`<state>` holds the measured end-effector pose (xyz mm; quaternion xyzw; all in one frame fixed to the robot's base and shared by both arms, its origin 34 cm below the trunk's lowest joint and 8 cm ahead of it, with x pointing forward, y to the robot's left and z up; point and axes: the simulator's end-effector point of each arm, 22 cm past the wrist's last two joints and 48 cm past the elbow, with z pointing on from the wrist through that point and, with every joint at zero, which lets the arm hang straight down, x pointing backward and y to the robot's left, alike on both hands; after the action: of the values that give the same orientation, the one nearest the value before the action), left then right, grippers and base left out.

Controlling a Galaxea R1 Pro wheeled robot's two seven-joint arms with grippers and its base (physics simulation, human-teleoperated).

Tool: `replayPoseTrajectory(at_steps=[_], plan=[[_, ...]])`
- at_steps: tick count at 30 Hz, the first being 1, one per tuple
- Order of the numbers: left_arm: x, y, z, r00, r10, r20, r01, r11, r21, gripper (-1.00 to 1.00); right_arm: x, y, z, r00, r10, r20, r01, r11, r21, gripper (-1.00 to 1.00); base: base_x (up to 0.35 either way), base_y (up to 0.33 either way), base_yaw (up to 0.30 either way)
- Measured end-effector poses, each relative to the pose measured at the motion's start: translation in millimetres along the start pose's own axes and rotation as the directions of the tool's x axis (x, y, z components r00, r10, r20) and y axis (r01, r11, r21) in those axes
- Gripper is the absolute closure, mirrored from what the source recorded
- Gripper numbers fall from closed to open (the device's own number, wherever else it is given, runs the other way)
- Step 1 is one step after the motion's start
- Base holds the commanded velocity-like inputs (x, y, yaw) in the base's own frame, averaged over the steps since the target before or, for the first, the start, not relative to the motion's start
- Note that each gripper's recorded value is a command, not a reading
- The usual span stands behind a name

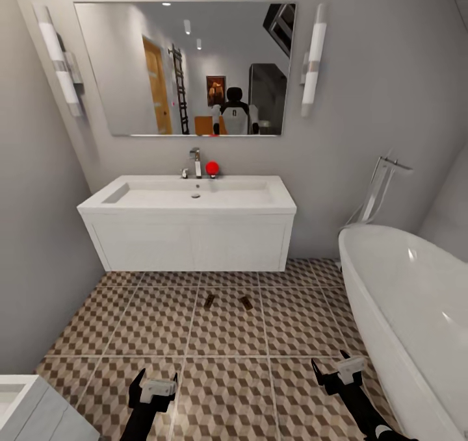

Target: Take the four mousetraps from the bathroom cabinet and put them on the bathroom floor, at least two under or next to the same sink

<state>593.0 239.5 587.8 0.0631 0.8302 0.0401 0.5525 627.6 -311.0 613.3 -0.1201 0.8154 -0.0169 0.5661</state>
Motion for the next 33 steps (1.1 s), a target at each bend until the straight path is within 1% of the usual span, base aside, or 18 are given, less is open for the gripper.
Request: replayPoseTrajectory(at_steps=[33], plan=[[-49.3, 8.0, -20.0, 1.0, 0.0, -0.001, 0.0, 1.0, -0.001, -1.0, -49.1, -8.3, -18.7, 1.0, 0.001, -0.002, -0.001, 1.0, 0.001, -1.0, 0.0, 0.0, 0.0]])
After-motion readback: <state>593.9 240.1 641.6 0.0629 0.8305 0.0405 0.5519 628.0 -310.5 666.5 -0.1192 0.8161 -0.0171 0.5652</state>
